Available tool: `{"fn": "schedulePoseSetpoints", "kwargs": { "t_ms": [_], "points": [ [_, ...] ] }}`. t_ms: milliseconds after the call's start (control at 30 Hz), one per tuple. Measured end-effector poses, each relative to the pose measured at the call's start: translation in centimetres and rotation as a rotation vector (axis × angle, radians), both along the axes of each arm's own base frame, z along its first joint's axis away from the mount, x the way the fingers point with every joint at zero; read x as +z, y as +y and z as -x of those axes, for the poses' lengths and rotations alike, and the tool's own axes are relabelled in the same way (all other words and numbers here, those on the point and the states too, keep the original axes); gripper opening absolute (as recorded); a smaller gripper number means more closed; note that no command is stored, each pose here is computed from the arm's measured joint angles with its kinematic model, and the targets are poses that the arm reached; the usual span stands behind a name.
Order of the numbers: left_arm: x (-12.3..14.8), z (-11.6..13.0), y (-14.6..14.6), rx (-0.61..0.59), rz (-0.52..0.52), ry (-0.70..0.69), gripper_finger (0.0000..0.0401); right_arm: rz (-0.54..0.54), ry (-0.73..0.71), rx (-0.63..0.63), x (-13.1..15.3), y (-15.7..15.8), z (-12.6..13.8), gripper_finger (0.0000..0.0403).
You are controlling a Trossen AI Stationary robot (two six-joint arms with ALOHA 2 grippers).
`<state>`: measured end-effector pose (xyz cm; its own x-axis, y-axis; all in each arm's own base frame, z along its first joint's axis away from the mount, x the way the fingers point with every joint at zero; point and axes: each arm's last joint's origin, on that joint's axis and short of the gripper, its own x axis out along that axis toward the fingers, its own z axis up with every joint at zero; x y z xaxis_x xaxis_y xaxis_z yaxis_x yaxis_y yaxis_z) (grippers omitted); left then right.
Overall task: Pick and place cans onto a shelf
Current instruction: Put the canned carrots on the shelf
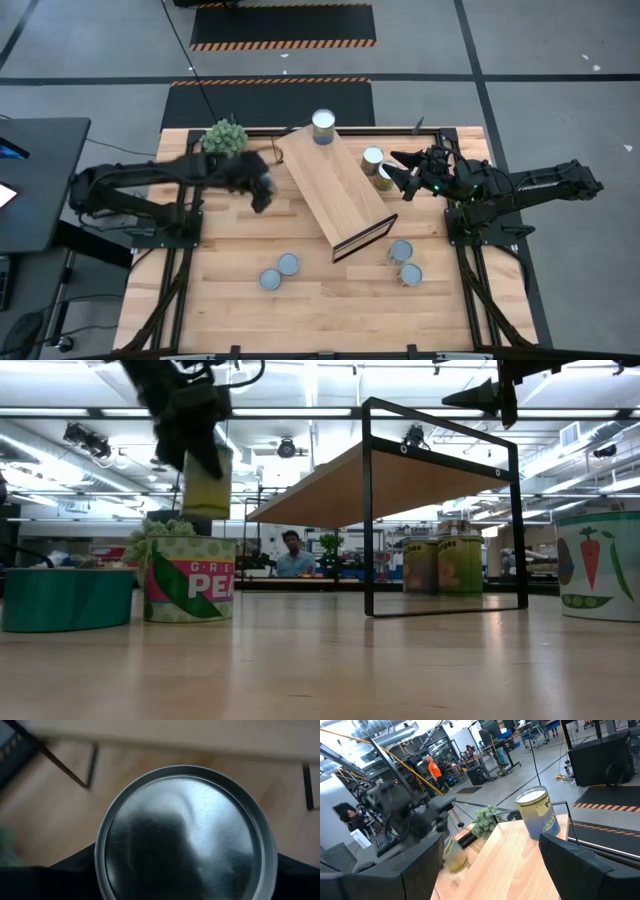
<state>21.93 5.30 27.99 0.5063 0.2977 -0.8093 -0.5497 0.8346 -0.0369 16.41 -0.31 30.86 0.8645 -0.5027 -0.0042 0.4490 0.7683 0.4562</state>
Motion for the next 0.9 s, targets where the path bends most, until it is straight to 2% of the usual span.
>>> {"fn": "schedulePoseSetpoints", "kwargs": {
  "t_ms": [167,467,700,900],
  "points": [
    [3.6,-0.8,3.4,0.020,-0.076,-0.057,0.0312,0.001,0.000,0.000,0.0,0.0,0.0,0.0334],
    [6.5,-5.2,9.7,0.009,-0.073,-0.027,0.0313,0.006,0.000,0.000,0.0,0.0,0.0,0.0334],
    [5.7,-9.0,12.4,-0.048,-0.060,0.071,0.0313,0.006,-0.003,0.000,0.1,0.0,0.0,0.0334],
    [4.4,-10.4,13.6,-0.078,-0.052,0.132,0.0313,0.006,-0.003,-0.001,0.1,0.0,0.0,0.0334]
  ]
}}
